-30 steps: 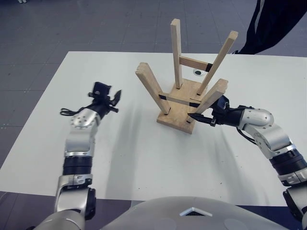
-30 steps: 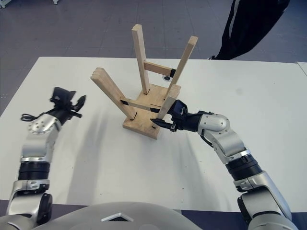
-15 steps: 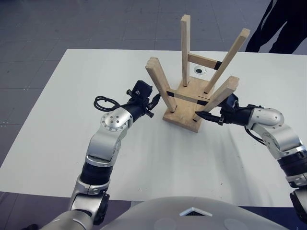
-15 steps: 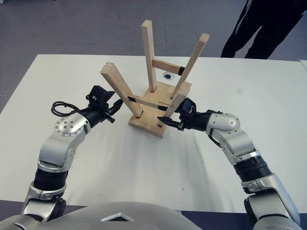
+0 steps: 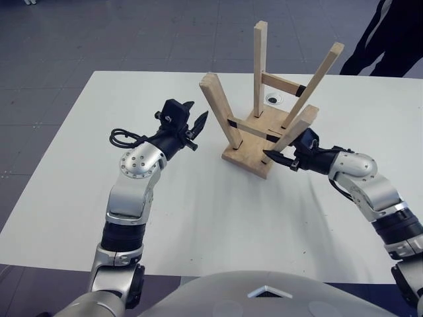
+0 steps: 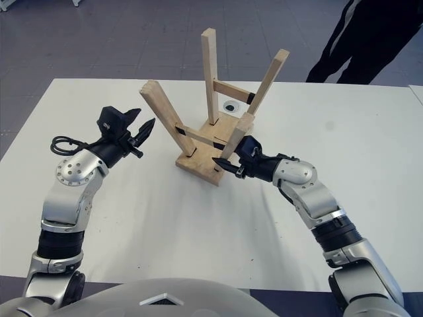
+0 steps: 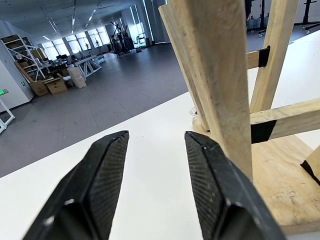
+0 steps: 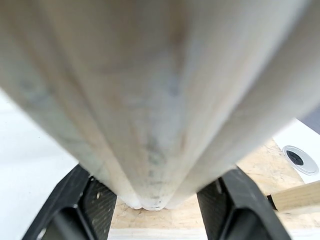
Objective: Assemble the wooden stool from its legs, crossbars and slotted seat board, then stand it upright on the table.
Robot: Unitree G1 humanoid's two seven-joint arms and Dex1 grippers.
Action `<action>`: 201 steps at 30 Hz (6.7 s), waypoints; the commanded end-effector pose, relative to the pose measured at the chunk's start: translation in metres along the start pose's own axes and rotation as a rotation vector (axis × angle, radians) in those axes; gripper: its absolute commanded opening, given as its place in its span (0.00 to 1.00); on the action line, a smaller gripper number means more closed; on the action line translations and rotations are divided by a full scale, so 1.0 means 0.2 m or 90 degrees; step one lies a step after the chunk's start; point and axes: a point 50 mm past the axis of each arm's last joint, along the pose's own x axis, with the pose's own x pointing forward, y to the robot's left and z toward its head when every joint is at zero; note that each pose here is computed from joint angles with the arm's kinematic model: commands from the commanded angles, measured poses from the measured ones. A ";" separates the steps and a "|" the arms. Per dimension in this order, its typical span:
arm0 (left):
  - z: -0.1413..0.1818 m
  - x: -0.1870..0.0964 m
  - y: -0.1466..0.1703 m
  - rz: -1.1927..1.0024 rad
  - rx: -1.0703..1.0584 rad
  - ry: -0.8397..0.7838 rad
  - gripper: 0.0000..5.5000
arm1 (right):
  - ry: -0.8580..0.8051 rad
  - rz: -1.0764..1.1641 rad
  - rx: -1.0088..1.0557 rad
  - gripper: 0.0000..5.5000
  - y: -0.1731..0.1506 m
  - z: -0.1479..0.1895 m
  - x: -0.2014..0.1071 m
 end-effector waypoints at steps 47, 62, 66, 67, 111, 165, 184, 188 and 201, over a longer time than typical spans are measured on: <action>-0.41 -0.09 -0.05 -0.015 -0.037 0.231 0.38 | -0.324 -0.496 0.434 0.67 -0.58 0.67 -0.29; -0.37 -0.09 -0.04 -0.006 -0.029 0.213 0.38 | -0.262 -0.317 0.278 0.67 -0.22 0.82 -0.19; -0.38 -0.09 -0.07 -0.016 -0.033 0.218 0.38 | -0.338 -0.303 0.277 0.67 -0.23 0.90 -0.16; -0.38 -0.09 -0.07 -0.016 -0.034 0.219 0.38 | -0.349 -0.299 0.278 0.67 -0.23 0.91 -0.16; -0.37 0.00 -0.04 -0.017 -0.014 0.220 0.38 | -0.204 -0.573 0.335 0.67 -0.55 0.53 -0.41; -0.36 -0.22 0.08 -0.065 -0.006 0.302 0.38 | 0.063 -0.015 0.237 0.67 0.22 0.22 -0.07; -0.36 -0.16 0.06 -0.052 0.000 0.271 0.38 | -0.029 -0.036 0.208 0.67 0.18 0.13 0.38; -0.36 -0.16 0.06 -0.050 -0.001 0.274 0.38 | -0.036 -0.022 0.210 0.67 0.18 0.13 0.39; -0.37 -0.15 0.07 -0.045 -0.004 0.276 0.38 | -0.045 -0.035 0.176 0.42 0.17 0.13 0.39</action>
